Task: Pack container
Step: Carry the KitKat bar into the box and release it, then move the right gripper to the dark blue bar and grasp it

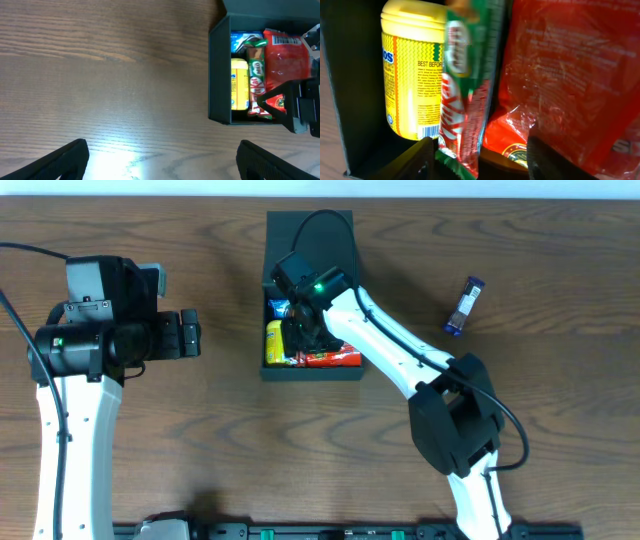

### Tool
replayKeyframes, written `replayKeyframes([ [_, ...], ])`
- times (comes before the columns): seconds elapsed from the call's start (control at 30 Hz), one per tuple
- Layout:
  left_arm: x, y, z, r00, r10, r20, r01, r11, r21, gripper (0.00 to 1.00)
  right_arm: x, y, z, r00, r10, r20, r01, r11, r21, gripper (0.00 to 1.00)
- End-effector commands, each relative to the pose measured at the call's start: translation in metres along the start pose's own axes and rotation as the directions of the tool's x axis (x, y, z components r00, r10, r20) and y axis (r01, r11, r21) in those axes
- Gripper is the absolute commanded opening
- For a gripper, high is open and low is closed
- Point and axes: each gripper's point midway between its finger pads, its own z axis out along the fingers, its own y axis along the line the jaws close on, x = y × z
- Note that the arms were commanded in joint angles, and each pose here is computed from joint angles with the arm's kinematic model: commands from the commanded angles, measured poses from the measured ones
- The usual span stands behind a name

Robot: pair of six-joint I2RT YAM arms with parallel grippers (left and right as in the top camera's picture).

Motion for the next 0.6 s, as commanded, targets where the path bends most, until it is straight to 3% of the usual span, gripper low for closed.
replayKeyframes([
  [0.0,-0.003,-0.001,-0.001,1.000,0.014,0.007,-0.014,1.000,0.009,0.95,0.004,0.003,0.002,1.000,-0.005,-0.006,0.005,1.000,0.005,0.61],
  [0.23,-0.003,-0.001,-0.001,1.000,0.014,0.006,-0.014,1.000,0.008,0.95,-0.015,0.016,-0.037,0.995,-0.037,0.092,0.041,0.998,-0.049,0.58],
  [0.33,-0.003,-0.001,-0.001,1.000,0.014,0.006,-0.014,1.000,0.008,0.95,-0.032,0.016,-0.068,0.982,-0.054,0.183,0.064,0.997,-0.052,0.61],
  [0.57,-0.002,-0.001,-0.001,1.000,0.014,0.005,-0.014,1.000,0.008,0.95,-0.081,-0.057,-0.123,0.932,0.043,0.359,-0.063,0.997,0.045,0.70],
])
